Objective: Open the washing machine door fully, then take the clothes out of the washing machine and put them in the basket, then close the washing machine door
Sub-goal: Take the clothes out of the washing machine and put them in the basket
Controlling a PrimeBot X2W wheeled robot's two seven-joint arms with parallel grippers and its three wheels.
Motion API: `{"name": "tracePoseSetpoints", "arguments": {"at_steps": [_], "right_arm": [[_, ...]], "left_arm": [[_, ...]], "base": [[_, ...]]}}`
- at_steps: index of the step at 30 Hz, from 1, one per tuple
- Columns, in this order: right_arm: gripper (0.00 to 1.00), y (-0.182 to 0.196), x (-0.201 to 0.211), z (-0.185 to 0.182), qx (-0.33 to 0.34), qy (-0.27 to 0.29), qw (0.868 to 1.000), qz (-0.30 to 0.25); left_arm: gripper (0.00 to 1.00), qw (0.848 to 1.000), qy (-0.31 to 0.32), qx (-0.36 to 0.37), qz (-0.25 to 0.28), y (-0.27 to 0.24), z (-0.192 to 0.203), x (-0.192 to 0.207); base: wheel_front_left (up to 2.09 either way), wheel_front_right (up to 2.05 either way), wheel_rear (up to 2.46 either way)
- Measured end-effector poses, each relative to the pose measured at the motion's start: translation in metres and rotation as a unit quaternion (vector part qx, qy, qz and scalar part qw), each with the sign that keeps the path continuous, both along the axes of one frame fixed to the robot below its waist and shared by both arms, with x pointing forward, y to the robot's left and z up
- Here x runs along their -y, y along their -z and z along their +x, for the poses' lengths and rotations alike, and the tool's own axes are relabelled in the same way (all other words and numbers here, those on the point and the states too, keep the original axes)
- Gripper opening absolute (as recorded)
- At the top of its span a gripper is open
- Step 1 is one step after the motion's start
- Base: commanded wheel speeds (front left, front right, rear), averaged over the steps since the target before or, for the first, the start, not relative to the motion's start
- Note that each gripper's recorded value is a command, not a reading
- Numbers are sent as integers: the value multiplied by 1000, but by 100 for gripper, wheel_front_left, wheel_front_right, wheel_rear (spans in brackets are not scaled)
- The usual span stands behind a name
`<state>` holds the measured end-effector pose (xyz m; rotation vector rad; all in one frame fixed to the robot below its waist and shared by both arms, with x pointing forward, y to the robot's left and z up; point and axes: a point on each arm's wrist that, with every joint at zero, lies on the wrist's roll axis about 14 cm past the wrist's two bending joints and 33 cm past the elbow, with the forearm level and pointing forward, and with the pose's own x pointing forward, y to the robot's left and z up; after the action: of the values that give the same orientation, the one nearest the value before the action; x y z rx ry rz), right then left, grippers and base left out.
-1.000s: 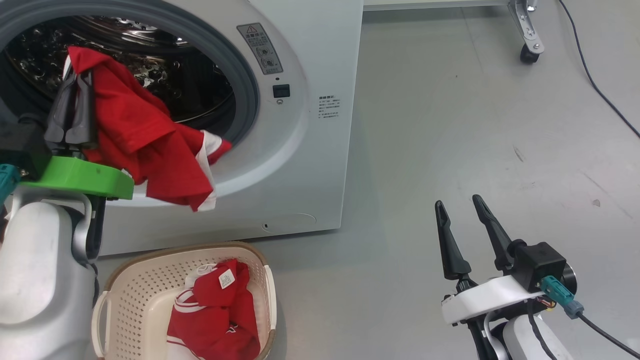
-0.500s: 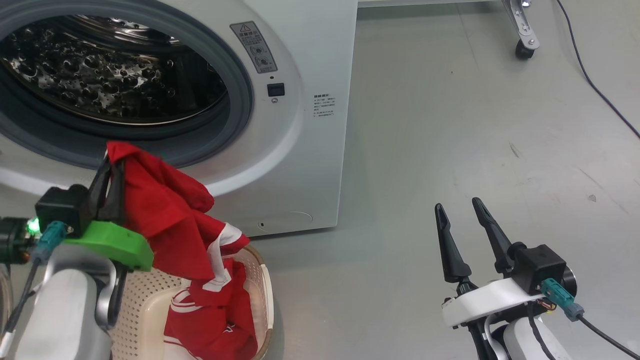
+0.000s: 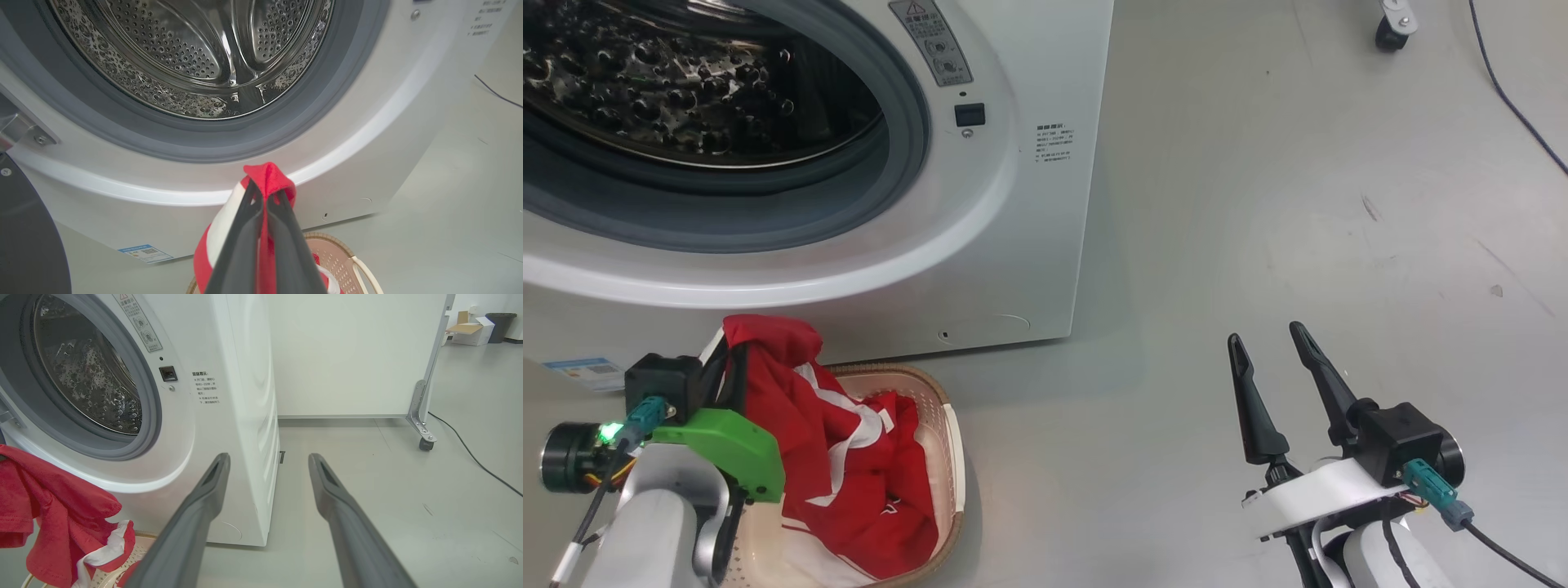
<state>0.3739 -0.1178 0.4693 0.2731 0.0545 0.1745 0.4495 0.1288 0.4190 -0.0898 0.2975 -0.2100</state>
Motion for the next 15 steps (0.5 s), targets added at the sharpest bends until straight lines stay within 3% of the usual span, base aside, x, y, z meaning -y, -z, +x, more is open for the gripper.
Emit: {"name": "tracePoseSetpoints", "arguments": {"at_steps": [8, 15], "right_arm": [[100, 14, -2, 8, -18, -5, 1000, -6], [100, 28, 3, 15, -35, 1, 999, -12]], "left_arm": [[0, 993, -7, -117, 34, 70, -22, -18], [0, 983, 21, -180, 37, 110, -36, -5]], "base": [[0, 0, 0], [0, 0, 0]]}}
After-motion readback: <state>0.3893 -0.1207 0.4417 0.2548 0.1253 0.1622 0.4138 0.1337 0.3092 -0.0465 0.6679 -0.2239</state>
